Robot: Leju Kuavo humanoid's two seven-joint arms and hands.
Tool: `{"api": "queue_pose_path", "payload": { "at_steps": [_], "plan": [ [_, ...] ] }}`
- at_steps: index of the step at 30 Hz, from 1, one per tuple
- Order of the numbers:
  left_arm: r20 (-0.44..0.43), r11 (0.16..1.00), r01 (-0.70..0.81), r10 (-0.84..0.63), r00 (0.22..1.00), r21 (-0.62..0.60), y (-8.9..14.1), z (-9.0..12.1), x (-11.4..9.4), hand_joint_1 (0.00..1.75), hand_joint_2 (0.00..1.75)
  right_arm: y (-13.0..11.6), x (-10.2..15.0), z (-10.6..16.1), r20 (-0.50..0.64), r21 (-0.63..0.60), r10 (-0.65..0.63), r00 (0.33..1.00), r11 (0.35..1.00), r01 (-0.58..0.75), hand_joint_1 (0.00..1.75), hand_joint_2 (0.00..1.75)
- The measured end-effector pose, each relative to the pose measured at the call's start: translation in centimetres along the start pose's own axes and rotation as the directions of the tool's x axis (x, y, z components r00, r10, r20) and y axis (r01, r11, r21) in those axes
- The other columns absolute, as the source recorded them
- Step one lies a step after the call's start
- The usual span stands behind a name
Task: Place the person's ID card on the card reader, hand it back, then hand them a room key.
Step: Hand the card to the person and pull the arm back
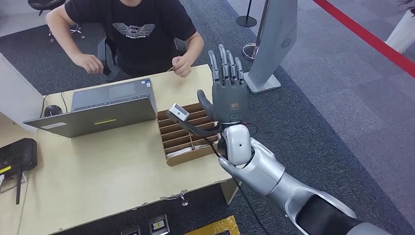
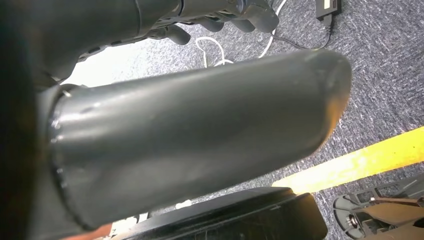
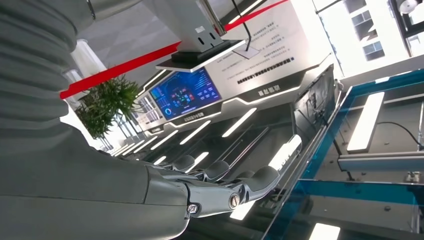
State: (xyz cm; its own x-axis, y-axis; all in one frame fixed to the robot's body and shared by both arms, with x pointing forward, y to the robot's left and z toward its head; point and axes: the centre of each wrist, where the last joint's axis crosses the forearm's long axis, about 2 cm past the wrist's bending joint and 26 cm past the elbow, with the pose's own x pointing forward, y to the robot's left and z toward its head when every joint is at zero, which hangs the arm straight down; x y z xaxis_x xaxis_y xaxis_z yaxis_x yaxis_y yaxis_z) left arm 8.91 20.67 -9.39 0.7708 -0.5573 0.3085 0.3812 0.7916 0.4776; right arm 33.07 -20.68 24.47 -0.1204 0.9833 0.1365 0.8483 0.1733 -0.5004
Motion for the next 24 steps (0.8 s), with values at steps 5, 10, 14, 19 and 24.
{"api": "queue_pose_path", "payload": {
  "at_steps": [5,10,14,19,24],
  "plan": [
    [-0.007,1.0,-0.007,0.007,1.0,0.0,0.0,0.0,-0.1,0.0,0.0,-1.0,0.2,0.8,0.013,-0.005,-0.03,0.999,1.0,0.03,0.0,1.75],
    [-0.019,1.0,-0.02,0.02,1.0,0.0,-0.1,0.1,-0.3,0.0,0.0,-2.5,1.4,2.5,0.005,0.05,-0.154,0.988,0.987,0.154,0.0,1.75],
    [-0.036,0.999,-0.035,0.035,0.999,0.001,-0.2,0.2,-0.7,0.0,0.0,-3.6,1.7,4.4,-0.01,0.16,-0.38,0.925,0.912,0.377,0.0,1.75],
    [-0.056,0.998,-0.066,0.067,0.996,0.009,-0.3,0.3,-1.5,0.0,0.0,-4.6,1.4,6.6,-0.257,0.193,-0.715,0.65,0.621,0.759,0.0,1.75],
    [-0.083,0.995,-0.1,0.102,0.991,0.025,-0.3,0.3,-1.9,0.0,0.0,-5.3,1.0,7.7,-0.404,0.082,-0.843,0.355,0.353,0.932,0.0,1.75]
  ]
}}
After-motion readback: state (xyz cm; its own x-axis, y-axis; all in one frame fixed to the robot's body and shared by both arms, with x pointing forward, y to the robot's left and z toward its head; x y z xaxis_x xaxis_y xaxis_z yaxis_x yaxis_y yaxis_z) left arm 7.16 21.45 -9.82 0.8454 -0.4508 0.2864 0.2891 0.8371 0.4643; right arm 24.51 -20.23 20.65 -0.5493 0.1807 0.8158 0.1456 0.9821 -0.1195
